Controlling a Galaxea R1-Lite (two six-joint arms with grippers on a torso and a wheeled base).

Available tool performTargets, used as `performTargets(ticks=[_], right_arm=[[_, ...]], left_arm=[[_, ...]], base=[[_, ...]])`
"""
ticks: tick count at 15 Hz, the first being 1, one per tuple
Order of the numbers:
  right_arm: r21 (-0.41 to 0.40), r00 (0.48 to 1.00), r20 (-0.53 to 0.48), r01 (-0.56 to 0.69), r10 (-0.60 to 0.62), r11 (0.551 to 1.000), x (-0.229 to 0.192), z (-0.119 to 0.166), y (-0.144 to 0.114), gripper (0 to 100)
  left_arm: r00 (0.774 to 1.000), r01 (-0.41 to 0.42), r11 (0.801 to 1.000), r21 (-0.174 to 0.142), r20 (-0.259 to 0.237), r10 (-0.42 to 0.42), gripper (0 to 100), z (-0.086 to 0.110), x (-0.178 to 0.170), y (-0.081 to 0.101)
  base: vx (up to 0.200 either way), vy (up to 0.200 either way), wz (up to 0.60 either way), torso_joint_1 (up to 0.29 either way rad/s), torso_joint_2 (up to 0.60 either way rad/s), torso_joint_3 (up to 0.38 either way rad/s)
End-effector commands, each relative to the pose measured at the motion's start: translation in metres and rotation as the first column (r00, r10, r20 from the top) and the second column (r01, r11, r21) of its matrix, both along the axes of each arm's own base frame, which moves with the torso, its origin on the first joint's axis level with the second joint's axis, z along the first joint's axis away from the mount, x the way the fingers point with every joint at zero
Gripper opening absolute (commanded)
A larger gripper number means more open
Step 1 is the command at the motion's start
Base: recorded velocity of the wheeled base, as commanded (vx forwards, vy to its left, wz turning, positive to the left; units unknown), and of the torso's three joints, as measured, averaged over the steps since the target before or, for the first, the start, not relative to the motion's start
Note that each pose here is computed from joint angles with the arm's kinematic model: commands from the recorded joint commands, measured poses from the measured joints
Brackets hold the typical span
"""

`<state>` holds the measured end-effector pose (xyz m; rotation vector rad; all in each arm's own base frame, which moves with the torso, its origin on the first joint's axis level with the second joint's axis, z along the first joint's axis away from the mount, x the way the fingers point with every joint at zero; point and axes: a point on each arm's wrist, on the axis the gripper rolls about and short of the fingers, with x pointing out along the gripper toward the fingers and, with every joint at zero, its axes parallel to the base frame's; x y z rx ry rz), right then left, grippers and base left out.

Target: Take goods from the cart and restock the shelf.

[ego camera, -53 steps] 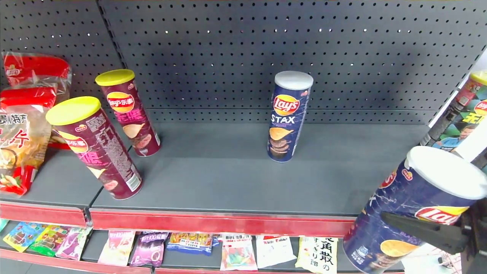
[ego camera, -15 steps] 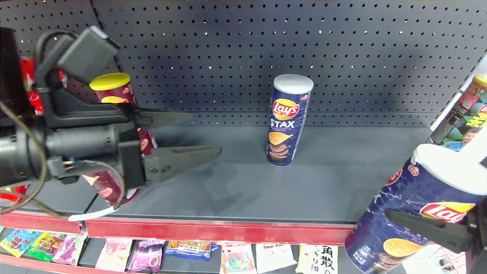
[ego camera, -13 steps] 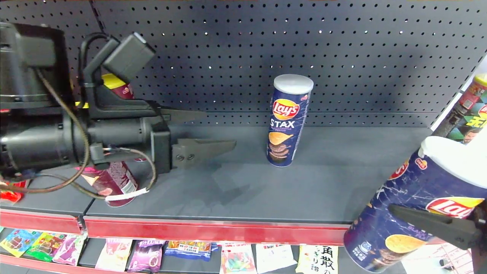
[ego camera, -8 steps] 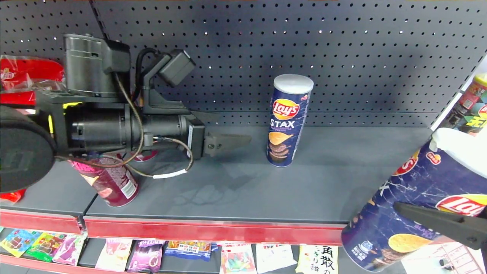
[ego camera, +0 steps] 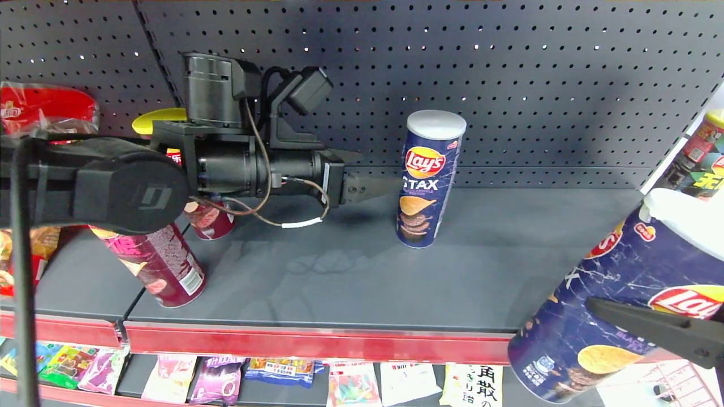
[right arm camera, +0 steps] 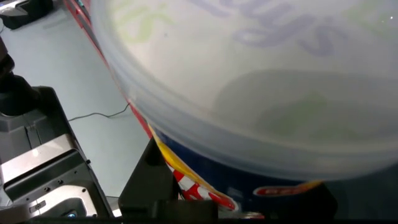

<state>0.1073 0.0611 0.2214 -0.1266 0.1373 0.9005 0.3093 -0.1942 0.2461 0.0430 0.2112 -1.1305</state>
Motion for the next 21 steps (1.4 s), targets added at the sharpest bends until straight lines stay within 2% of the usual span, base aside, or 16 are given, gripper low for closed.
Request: performTargets(ticks=[1, 4, 8, 13, 20, 21], right_arm=[[0.000, 1.000, -0.001, 0.000, 0.000, 1.000, 0.000, 0.000, 0.000, 0], [0.000, 1.000, -0.001, 0.000, 0.000, 1.000, 0.001, 0.000, 0.000, 0], [0.002, 1.000, 0.005, 0.003, -0.003, 1.000, 0.000, 0.002, 0.000, 0], [0.002, 1.000, 0.005, 0.003, -0.003, 1.000, 0.000, 0.002, 0.000, 0], [0.001, 1.000, 0.009, 0.015, -0.015, 1.000, -0.001, 0.002, -0.001, 0], [0.000, 1.000, 0.007, 0.015, -0.015, 1.000, -0.001, 0.001, -0.001, 0]], left_arm=[[1.000, 0.014, 1.000, 0.000, -0.005, -0.014, 100, -0.005, 0.010, -0.007], [1.000, 0.026, 1.000, -0.003, 0.001, -0.026, 100, -0.008, 0.022, -0.015], [0.999, 0.032, 0.999, 0.017, 0.018, -0.033, 100, -0.020, 0.037, -0.025], [0.997, 0.075, 0.997, 0.009, 0.031, -0.075, 100, -0.025, 0.045, -0.049], [0.995, 0.082, 0.997, 0.000, 0.049, -0.082, 100, -0.028, 0.054, -0.063], [0.994, 0.090, 0.996, -0.003, 0.055, -0.090, 0, -0.027, 0.053, -0.066]], base=[[0.000, 0.000, 0.00, 0.000, 0.00, 0.000], [0.000, 0.000, 0.00, 0.000, 0.00, 0.000], [0.000, 0.000, 0.00, 0.000, 0.00, 0.000], [0.000, 0.000, 0.00, 0.000, 0.00, 0.000], [0.000, 0.000, 0.00, 0.000, 0.00, 0.000], [0.000, 0.000, 0.00, 0.000, 0.00, 0.000]])
